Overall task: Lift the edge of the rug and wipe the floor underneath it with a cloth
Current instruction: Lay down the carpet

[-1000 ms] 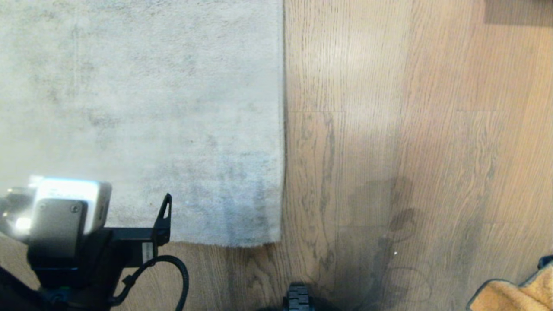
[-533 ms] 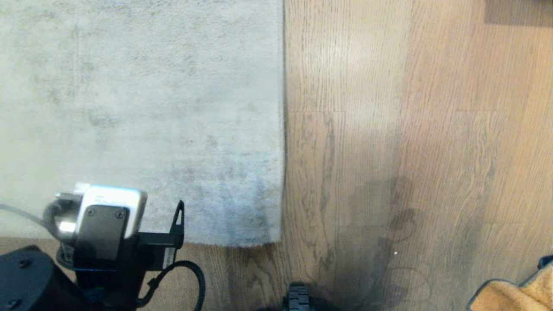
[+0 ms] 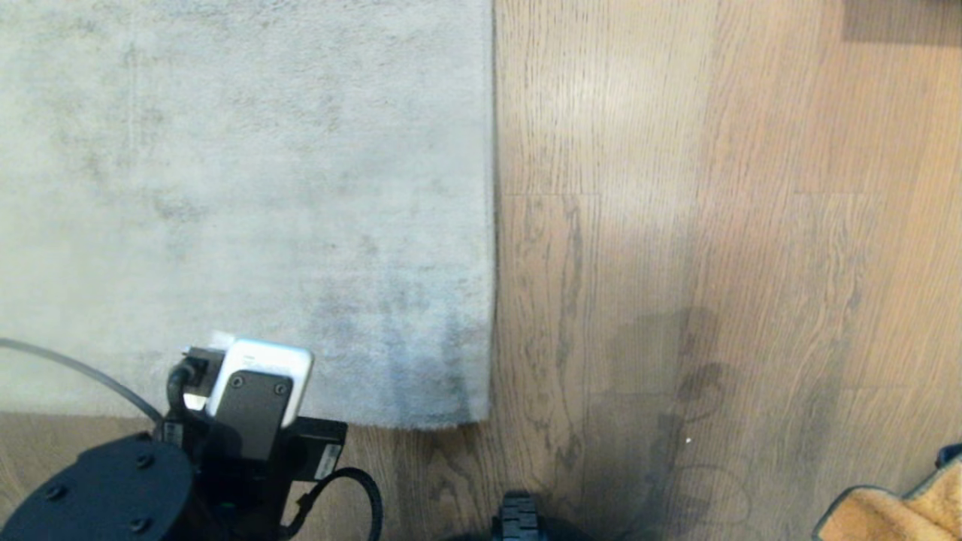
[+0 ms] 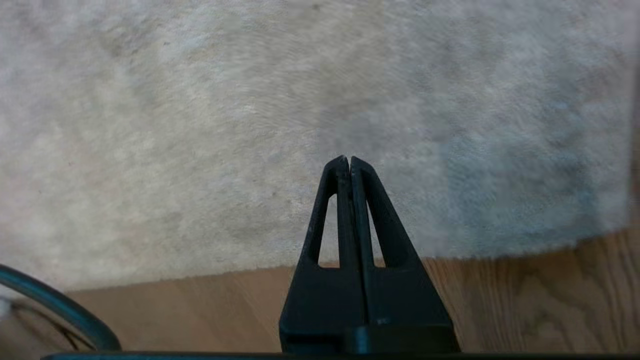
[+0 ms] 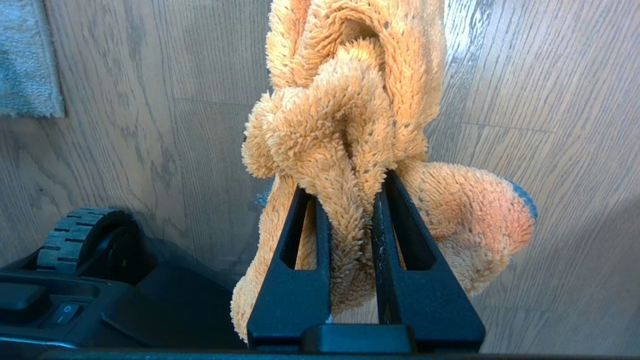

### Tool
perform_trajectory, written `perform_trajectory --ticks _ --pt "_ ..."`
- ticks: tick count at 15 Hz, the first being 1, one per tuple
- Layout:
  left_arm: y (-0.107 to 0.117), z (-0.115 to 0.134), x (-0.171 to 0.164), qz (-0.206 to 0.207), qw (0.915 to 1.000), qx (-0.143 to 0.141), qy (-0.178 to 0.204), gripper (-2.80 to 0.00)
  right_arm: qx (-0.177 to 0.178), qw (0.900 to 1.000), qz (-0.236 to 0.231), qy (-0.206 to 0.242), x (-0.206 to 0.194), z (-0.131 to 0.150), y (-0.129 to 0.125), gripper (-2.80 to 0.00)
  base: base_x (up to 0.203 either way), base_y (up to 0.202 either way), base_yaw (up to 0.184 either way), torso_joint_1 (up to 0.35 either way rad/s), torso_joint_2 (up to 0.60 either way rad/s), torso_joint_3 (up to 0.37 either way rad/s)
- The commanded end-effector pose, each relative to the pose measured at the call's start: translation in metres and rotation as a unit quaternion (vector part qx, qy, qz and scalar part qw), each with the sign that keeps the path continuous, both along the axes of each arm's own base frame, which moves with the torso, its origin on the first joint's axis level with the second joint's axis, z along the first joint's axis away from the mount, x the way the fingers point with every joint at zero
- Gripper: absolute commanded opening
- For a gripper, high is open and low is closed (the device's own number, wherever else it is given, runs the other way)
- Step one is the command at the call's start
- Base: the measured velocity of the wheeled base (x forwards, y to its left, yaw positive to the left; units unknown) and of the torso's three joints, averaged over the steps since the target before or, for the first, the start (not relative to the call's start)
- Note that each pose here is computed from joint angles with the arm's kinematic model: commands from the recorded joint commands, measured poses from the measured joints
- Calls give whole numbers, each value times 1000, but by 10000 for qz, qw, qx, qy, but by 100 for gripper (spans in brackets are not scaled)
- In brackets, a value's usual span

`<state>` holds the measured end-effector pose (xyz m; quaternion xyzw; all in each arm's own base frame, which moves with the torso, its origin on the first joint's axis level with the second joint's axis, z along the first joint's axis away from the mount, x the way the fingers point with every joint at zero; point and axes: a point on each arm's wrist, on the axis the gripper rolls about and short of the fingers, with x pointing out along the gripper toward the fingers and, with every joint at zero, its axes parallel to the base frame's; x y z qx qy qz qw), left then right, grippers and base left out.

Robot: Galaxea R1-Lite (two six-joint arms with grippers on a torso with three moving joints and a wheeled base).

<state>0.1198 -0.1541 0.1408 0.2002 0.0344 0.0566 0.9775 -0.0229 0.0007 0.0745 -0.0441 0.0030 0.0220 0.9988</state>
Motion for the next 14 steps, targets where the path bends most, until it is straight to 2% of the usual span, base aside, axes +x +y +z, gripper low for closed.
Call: perform_trajectory --ticks 1,4,5,7,8,11,14 --pt "1 -5 0 -59 9999 65 56 -280 -3 10000 4 7 0 0 0 -280 0 0 0 0 0 0" --pt "-5 -14 6 -761 9965 -224 259 -280 -3 10000 4 5 0 0 0 -280 0 0 0 0 0 0" --pt "-9 -19 8 -1171 9915 -377 412 -280 -3 10000 4 7 0 0 0 -280 0 0 0 0 0 0" --pt "-17 -31 12 -1910 9763 -654 783 -280 -3 10000 4 7 0 0 0 -280 0 0 0 0 0 0" --pt "-20 -37 13 -2133 9694 -738 960 -280 -3 10000 4 7 0 0 0 -280 0 0 0 0 0 0" --pt "-29 -57 16 -2430 9559 -805 1439 -280 -3 10000 4 7 0 0 0 -280 0 0 0 0 0 0" --pt "-35 -82 20 -2451 9478 -702 1915 -280 -3 10000 4 7 0 0 0 -280 0 0 0 0 0 0"
